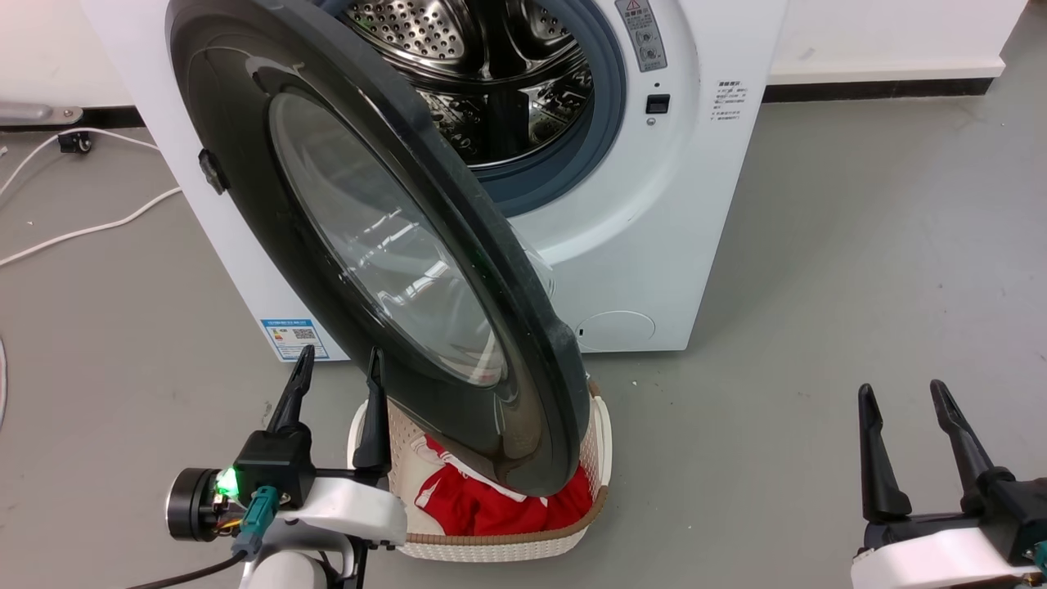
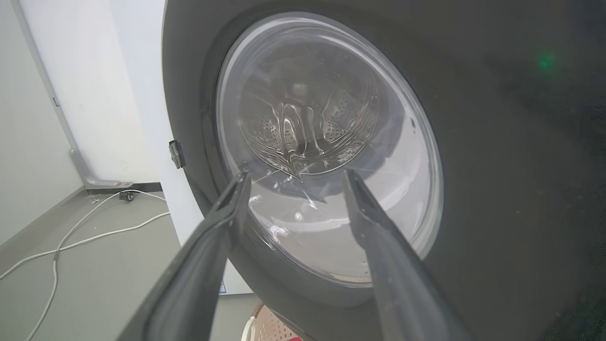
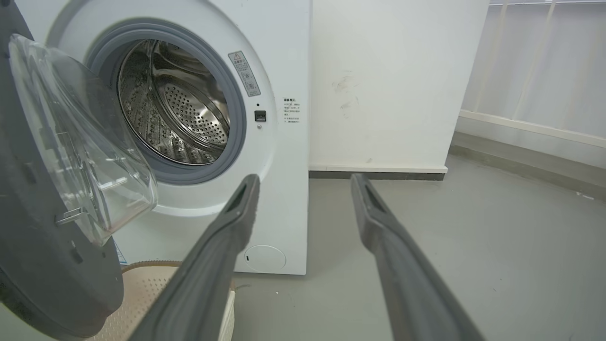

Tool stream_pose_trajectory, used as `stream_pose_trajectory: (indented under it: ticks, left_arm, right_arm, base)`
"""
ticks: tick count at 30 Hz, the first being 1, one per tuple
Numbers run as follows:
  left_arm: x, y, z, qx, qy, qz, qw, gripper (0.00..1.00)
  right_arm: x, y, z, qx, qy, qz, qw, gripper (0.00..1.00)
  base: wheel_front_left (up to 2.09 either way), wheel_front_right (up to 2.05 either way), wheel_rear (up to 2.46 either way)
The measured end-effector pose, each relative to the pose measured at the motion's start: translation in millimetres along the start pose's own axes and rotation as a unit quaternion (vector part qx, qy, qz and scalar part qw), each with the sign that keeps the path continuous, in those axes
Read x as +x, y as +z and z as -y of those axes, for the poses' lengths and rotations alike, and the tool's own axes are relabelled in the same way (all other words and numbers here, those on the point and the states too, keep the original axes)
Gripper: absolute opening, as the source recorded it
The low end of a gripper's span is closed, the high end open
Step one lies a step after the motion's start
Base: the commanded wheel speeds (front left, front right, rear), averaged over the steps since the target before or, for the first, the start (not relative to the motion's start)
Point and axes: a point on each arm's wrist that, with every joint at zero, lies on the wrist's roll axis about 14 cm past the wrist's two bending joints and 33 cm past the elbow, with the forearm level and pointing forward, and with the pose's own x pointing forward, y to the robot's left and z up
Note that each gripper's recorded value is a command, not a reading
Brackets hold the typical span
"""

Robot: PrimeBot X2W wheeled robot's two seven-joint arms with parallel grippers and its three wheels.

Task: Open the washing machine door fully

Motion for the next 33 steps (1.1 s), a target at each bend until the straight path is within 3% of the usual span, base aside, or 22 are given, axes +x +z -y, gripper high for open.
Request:
stream_pose_trajectory:
  ticks: [7,8,9,10,22,27,33]
  left_arm:
    - [0.5,-1.5,-0.6,0.002,0.001,-0.002,1.000,1.00]
    - [0.5,-1.6,-0.4,0.002,0.000,-0.002,1.000,0.85]
    - [0.7,-1.7,-0.3,0.002,0.000,-0.002,1.000,0.13]
    - [0.6,-2.7,0.7,0.000,-0.004,-0.004,1.000,0.00]
    - [9.2,19.1,-0.2,-0.008,-0.004,0.031,0.999,0.00]
    - [22.0,70.1,3.3,-0.006,-0.009,0.110,0.994,0.00]
    - [23.1,149.7,10.2,0.000,-0.016,0.233,0.972,0.00]
  right_arm:
    - [1.4,0.0,-1.4,0.004,0.002,-0.002,1.000,1.00]
    - [1.7,0.2,-1.6,0.004,0.002,-0.001,1.000,1.00]
    - [1.9,0.4,-2.1,0.004,0.003,-0.001,1.000,1.00]
    - [2.1,0.4,-2.4,0.004,0.003,-0.001,1.000,1.00]
    - [2.7,-0.2,-2.2,0.009,0.003,-0.003,1.000,1.00]
    - [3.4,-1.2,-0.9,0.010,0.001,-0.004,1.000,1.00]
    - [3.1,-1.2,-0.2,0.010,0.000,-0.006,1.000,1.00]
  base:
    - [0.00,0.00,0.00]
    - [0.00,0.00,0.00]
    - [0.00,0.00,0.00]
    - [0.00,0.00,0.00]
    - [0.00,0.00,0.00]
    - [0.00,0.00,0.00]
    - [0.00,0.00,0.00]
